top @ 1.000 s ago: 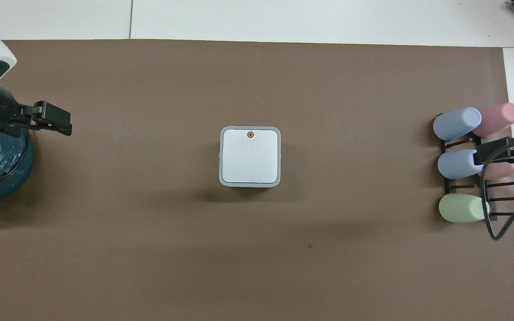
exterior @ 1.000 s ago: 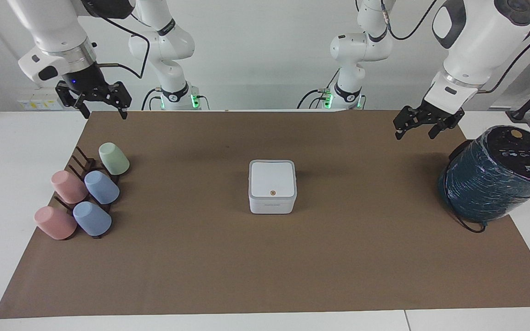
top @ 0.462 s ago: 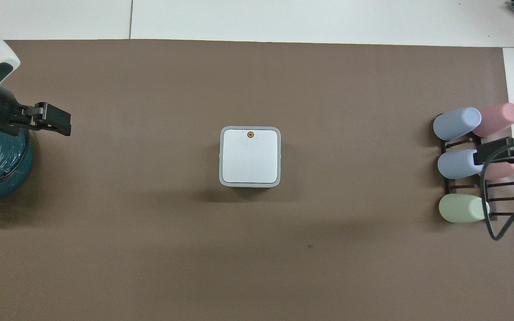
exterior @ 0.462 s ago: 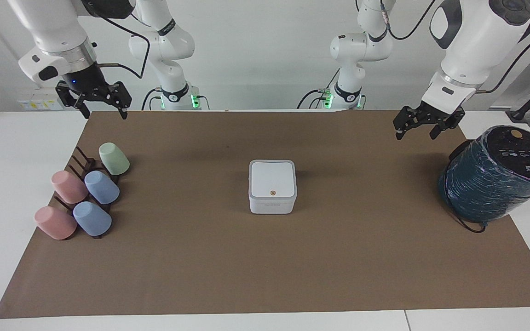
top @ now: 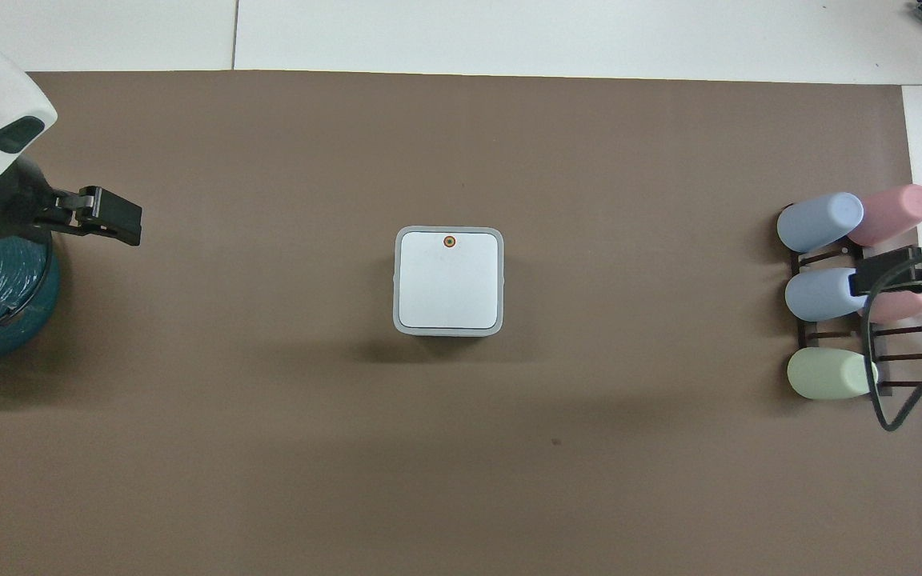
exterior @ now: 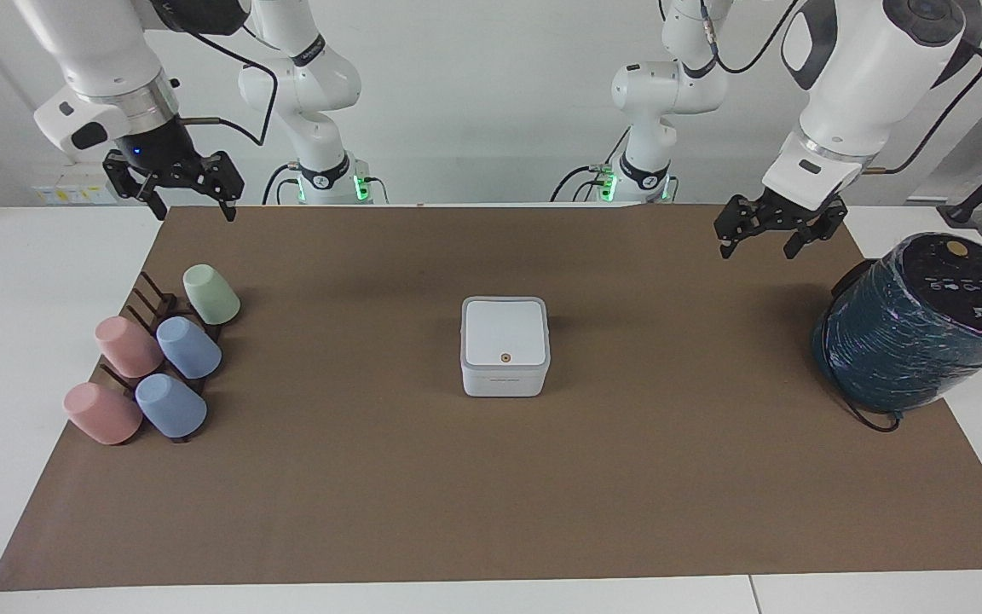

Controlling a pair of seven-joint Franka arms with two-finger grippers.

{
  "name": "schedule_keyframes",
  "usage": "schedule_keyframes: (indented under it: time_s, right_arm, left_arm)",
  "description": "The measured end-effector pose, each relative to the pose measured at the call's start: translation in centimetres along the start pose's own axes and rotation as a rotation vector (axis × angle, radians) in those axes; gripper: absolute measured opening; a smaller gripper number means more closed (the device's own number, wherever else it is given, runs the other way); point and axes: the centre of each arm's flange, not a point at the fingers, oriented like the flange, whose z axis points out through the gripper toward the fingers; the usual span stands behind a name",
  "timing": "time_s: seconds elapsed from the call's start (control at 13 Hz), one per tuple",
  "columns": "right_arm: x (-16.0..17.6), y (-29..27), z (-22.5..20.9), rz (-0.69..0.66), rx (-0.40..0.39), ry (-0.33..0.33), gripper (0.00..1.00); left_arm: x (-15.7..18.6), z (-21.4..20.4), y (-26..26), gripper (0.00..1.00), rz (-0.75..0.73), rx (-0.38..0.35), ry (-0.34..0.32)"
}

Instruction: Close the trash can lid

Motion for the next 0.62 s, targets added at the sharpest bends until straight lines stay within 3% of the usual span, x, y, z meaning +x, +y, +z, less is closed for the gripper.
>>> schedule_keyframes:
  time_s: [0.62]
  right_arm:
    - [0.0, 0.0, 0.0, 0.0, 0.0, 0.0, 1.0]
  left_arm:
    - [-0.24, -0.43, 0.2, 1.0, 0.084, 0.001, 0.007]
